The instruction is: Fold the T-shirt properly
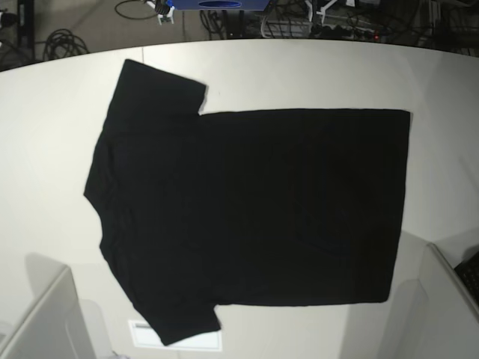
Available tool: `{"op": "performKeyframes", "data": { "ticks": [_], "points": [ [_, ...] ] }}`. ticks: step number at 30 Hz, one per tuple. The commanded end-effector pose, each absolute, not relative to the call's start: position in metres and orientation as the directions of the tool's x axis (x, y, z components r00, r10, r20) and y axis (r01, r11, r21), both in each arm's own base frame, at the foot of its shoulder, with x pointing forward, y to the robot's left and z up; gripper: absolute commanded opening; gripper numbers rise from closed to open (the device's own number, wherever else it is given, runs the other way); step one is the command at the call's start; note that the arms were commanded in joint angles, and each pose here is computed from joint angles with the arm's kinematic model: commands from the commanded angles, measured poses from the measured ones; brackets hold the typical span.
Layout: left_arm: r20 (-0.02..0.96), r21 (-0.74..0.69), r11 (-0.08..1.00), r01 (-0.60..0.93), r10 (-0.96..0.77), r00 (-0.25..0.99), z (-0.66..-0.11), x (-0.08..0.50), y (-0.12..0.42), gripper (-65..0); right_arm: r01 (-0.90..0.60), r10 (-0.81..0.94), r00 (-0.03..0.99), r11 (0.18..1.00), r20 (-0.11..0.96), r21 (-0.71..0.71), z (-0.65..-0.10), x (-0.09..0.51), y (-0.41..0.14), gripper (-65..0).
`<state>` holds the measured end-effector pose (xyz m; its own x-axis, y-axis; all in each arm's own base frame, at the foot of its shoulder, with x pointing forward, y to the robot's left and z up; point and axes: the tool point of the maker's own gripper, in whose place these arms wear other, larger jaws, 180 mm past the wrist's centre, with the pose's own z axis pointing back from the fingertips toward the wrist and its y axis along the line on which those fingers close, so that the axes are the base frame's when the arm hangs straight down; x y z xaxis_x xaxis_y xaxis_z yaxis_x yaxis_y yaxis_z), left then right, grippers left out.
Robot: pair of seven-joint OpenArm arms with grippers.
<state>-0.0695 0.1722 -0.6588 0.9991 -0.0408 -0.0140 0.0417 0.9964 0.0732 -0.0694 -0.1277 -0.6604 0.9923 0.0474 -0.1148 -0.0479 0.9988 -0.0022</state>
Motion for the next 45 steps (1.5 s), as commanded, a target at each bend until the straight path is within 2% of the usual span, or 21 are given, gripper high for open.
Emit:
{"op": "performKeyframes", "data": {
  "ticks": [1, 3, 6, 8, 9, 14, 16, 17, 19, 22, 39, 45],
  "points": [
    [-0.019, 0.079, 0.996, 0.045, -0.044, 0.999, -0.658, -0.074, 0.176, -62.7, -0.044, 0.042, 0.991, 0.999, -0.123, -0.009, -0.66, -0.074, -0.13, -65.0],
    [-0.018, 0.082, 0.996, 0.038, -0.037, 0.999, -0.658, -0.074, 0.178, -54.6, -0.05, 0.049, 0.991, 0.999, -0.128, -0.01, -0.66, -0.075, -0.131, -65.0],
    [-0.022, 0.081, 0.996, 0.043, -0.041, 0.999, -0.658, -0.076, 0.177, -35.7, -0.052, 0.05, 0.99, 0.999, -0.131, -0.01, -0.66, -0.077, -0.131, -65.0],
    [-0.024, 0.079, 0.996, 0.049, -0.048, 0.999, -0.657, -0.078, 0.177, -27.3, -0.052, 0.05, 0.99, 0.999, -0.128, -0.009, -0.66, -0.077, -0.131, -65.0],
    [-0.017, 0.078, 0.996, 0.041, -0.04, 0.999, -0.658, -0.075, 0.176, -25.7, -0.052, 0.05, 0.99, 0.999, -0.128, -0.009, -0.66, -0.077, -0.131, -65.0],
    [0.03, 0.075, 0.997, 0.032, -0.034, 0.999, -0.656, -0.068, 0.173, -25.5, -0.055, 0.053, 0.991, 0.998, -0.123, -0.02, -0.66, -0.074, -0.138, -65.0],
    [0.031, 0.075, 0.997, 0.033, -0.036, 0.999, -0.656, -0.068, 0.173, -26.7, -0.056, 0.053, 0.991, 0.998, -0.123, -0.023, -0.66, -0.074, -0.14, -65.0],
    [0.031, 0.074, 0.996, 0.041, -0.043, 0.999, -0.656, -0.068, 0.173, -29.6, -0.058, 0.054, 0.991, 0.998, -0.123, -0.023, -0.66, -0.074, -0.14, -65.0],
    [0.024, 0.075, 0.996, 0.053, -0.055, 0.998, -0.655, -0.072, 0.174, -40.3, -0.058, 0.054, 0.991, 0.998, -0.123, -0.024, -0.66, -0.074, -0.141, -65.0],
    [0.02, 0.076, 0.996, 0.053, -0.055, 0.998, -0.655, -0.074, 0.175, -65.0, -0.06, 0.055, 0.991, 0.998, -0.123, -0.033, -0.659, -0.074, -0.147, -65.0],
    [0.019, 0.075, 0.996, 0.056, -0.058, 0.998, -0.655, -0.075, 0.175, -65.0, -0.06, 0.055, 0.991, 0.998, -0.124, -0.037, -0.659, -0.074, -0.149, -65.0],
    [-0.014, 0.084, 0.995, 0.061, -0.06, 0.998, -0.651, -0.097, 0.18, -65.0, -0.051, 0.046, 0.989, 0.998, -0.138, -0.038, -0.657, -0.089, -0.151, -65.0]
  ]
}}
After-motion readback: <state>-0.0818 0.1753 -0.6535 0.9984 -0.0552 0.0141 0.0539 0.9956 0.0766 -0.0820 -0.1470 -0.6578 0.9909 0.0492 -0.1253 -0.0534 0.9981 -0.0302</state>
